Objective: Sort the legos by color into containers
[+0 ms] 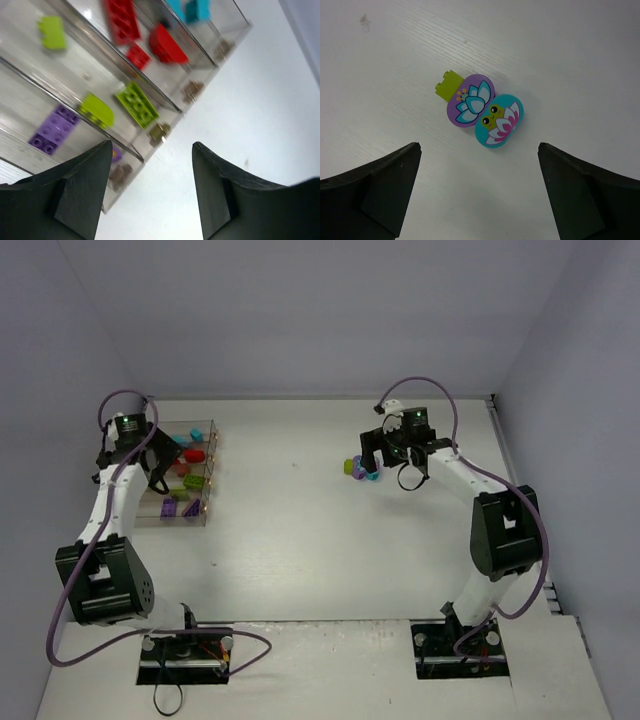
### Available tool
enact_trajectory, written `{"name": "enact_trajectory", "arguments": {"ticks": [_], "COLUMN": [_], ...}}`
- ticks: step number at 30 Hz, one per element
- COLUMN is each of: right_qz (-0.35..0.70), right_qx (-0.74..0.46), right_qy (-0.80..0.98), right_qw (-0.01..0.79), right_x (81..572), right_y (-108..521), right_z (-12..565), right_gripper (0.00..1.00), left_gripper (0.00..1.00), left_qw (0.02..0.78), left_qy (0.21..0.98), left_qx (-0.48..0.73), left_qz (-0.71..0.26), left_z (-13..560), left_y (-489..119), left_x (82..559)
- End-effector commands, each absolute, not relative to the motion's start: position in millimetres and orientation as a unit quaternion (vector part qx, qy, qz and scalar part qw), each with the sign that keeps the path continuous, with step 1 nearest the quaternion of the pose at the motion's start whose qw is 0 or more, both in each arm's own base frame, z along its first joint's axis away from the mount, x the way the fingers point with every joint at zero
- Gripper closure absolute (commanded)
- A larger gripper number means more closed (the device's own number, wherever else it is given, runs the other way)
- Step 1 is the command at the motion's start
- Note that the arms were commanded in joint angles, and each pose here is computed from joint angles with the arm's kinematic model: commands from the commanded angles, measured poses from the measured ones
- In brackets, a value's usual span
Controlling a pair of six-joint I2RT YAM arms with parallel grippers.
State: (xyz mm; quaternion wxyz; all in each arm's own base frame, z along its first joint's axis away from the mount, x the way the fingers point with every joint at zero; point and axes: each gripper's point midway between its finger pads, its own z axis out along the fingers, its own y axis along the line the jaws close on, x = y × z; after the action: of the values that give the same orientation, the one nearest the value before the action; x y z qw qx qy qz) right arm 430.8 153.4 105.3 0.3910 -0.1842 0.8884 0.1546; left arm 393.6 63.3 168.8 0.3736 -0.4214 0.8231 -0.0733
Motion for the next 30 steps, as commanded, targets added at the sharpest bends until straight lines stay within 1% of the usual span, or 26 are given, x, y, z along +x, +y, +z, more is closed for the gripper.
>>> {"name": "enact_trajectory", "arguments": {"ticks": [1, 3, 6, 7, 9, 12, 17, 22, 27, 30], "right_qz": [0.150, 0.169, 0.150, 0.150, 0.136, 0.105, 0.101, 0.108, 0.105, 0.091], "right_qx": [-0.361, -0.394, -0.442, -0.453, -0.484, -0.517, -0.540, -0.555, -0.560, -0.561], "right_qy": [0.819, 0.810, 0.793, 0.796, 0.785, 0.783, 0.773, 0.773, 0.776, 0.774], "right_qw": [0.419, 0.401, 0.392, 0.372, 0.361, 0.329, 0.317, 0.287, 0.271, 0.279], "right_x": [446, 445, 456, 451, 459, 462, 463, 458, 463, 474], "right_y": [168, 168, 164, 161, 159, 147, 150, 157, 161, 162], "right_z": [124, 119, 114, 108, 105, 92, 81, 51, 31, 32], "right_gripper": [0.00, 0.00, 0.00, 0.00, 0.00, 0.00, 0.00, 0.00, 0.00, 0.00], "left_gripper": [0.42, 0.42, 0.42, 0.42, 0.42, 0.42, 0.42, 0.41, 0.42, 0.42], "left_qw": [0.392, 0.391, 0.377, 0.372, 0.369, 0.366, 0.358, 0.354, 0.355, 0.357], "left_qy": [0.855, 0.867, 0.884, 0.888, 0.891, 0.896, 0.901, 0.903, 0.903, 0.903], "left_qx": [-0.325, -0.290, -0.241, -0.233, -0.217, -0.200, -0.194, -0.190, -0.188, -0.187], "left_qz": [-0.099, -0.107, -0.132, -0.139, -0.150, -0.154, -0.153, -0.155, -0.153, -0.150], "left_z": [201, 204, 205, 205, 206, 209, 205, 203, 205, 205], "left_y": [14, -5, -37, -43, -52, -57, -59, -61, -61, -60], "left_x": [390, 383, 372, 368, 360, 346, 337, 331, 326, 322]}}
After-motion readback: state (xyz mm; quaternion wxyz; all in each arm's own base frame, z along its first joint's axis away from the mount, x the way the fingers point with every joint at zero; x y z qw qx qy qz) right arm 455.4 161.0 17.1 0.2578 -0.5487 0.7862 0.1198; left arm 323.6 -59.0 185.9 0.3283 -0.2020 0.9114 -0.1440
